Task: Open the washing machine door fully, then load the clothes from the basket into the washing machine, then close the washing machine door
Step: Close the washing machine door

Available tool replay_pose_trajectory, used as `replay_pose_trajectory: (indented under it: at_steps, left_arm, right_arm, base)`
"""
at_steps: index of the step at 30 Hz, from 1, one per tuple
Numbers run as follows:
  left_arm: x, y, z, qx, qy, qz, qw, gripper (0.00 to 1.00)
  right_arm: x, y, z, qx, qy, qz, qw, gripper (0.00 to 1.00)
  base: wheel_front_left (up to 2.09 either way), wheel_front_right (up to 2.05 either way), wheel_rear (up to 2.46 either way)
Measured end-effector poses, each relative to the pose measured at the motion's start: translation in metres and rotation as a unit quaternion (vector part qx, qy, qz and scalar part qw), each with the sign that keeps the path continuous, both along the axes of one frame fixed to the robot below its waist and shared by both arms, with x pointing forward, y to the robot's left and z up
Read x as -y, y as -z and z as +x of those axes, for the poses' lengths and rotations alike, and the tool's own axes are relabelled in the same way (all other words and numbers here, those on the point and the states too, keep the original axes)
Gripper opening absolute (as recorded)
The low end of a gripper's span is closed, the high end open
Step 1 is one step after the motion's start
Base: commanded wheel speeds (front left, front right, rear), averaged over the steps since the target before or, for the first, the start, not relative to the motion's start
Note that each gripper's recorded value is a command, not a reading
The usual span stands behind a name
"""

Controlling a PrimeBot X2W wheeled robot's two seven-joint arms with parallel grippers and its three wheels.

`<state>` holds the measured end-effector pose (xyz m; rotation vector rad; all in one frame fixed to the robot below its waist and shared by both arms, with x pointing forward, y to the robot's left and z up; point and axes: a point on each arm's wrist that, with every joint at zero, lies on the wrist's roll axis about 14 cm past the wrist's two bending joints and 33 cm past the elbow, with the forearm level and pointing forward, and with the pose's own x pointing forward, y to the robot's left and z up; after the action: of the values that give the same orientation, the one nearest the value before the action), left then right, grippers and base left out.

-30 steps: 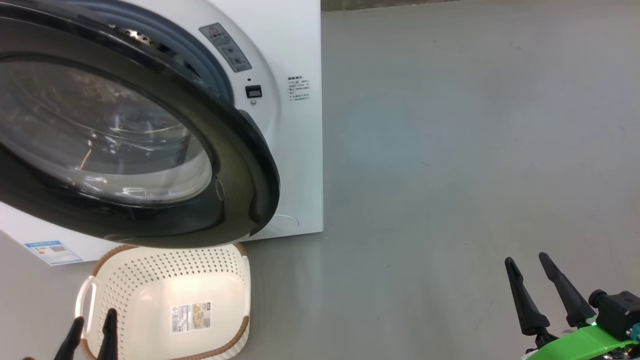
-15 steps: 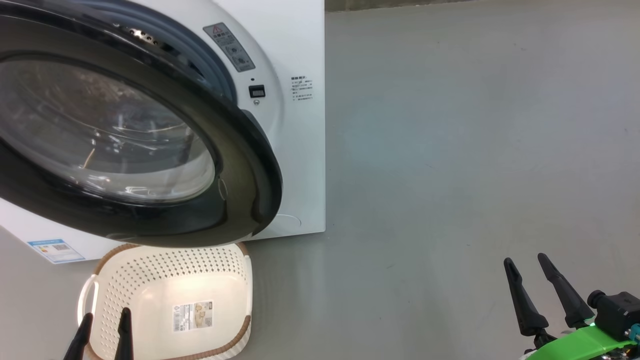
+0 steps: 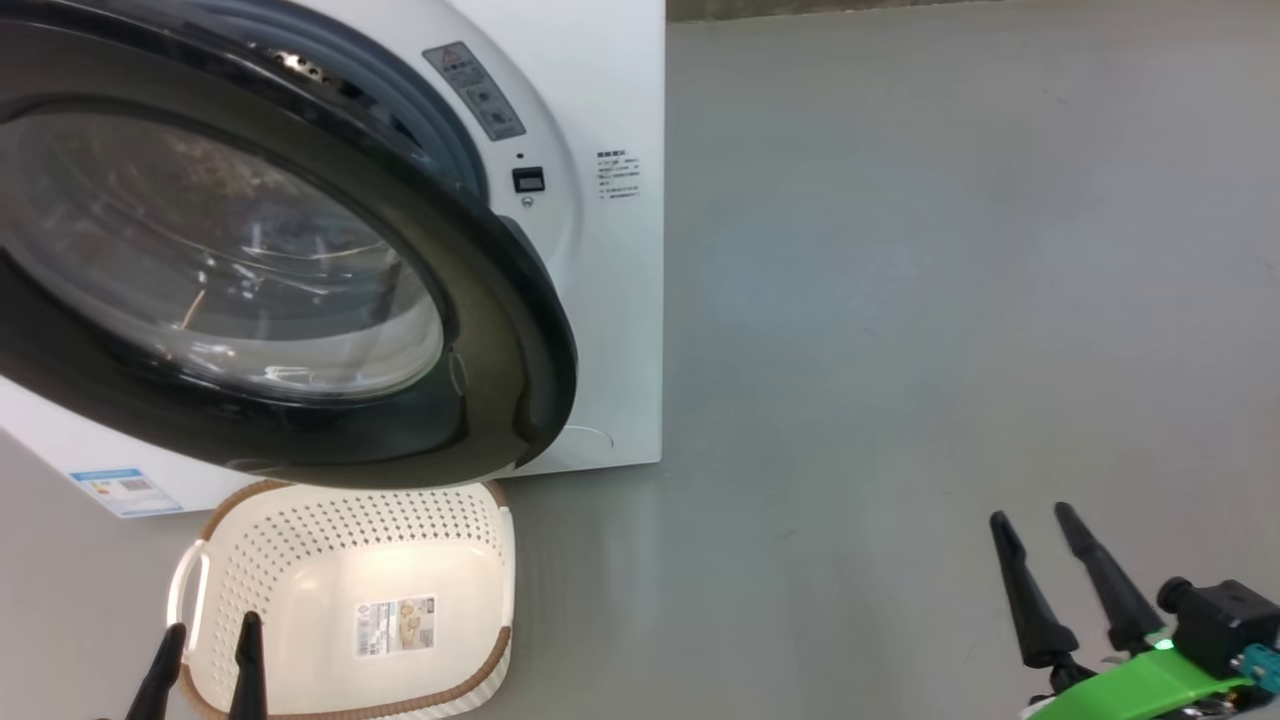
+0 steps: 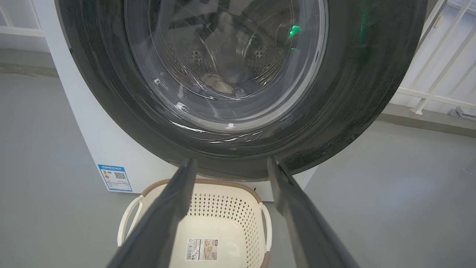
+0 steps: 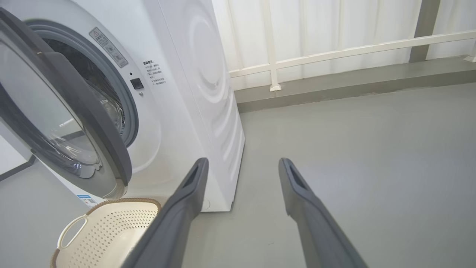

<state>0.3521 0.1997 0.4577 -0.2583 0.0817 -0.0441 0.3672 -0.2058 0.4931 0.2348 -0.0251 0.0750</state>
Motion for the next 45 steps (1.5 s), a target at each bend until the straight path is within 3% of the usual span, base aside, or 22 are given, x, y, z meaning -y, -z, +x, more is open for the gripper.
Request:
replay_pose_trajectory:
  at_steps: [2,3,14,26,36,45]
  left_arm:
    - [0.0,0.0,-0.001,0.0,-0.002,-0.002,1.0,1.0]
    - [0.0,0.0,-0.002,-0.001,-0.003,-0.004,1.0,1.0]
    - [-0.007,-0.002,-0.01,0.003,-0.024,-0.011,1.0,1.0]
    - [-0.018,-0.014,-0.012,0.022,-0.049,-0.015,0.998,1.0]
    - [-0.026,-0.014,-0.023,0.021,-0.072,-0.019,0.997,1.0]
    - [-0.031,-0.013,-0.017,0.017,-0.084,-0.019,0.996,1.0]
  right_arm:
    - [-0.009,-0.002,0.004,0.003,-0.011,0.007,1.0,0.17]
    - [-0.013,-0.006,0.009,0.009,-0.016,0.01,1.0,0.0]
    - [-0.072,-0.055,0.052,0.08,-0.094,0.034,0.992,0.0]
    - [-0.181,-0.117,0.074,0.159,-0.233,0.068,0.957,0.0]
    - [-0.262,-0.089,0.056,0.113,-0.351,0.061,0.928,0.0]
    - [-0.278,-0.045,0.065,0.052,-0.372,0.058,0.925,0.0]
  base:
    - [0.0,0.0,0.0]
    - [0.0,0.0,0.0]
    - [0.0,0.0,0.0]
    - [0.0,0.0,0.0]
    - [0.0,0.0,0.0]
    - [0.0,0.0,0.0]
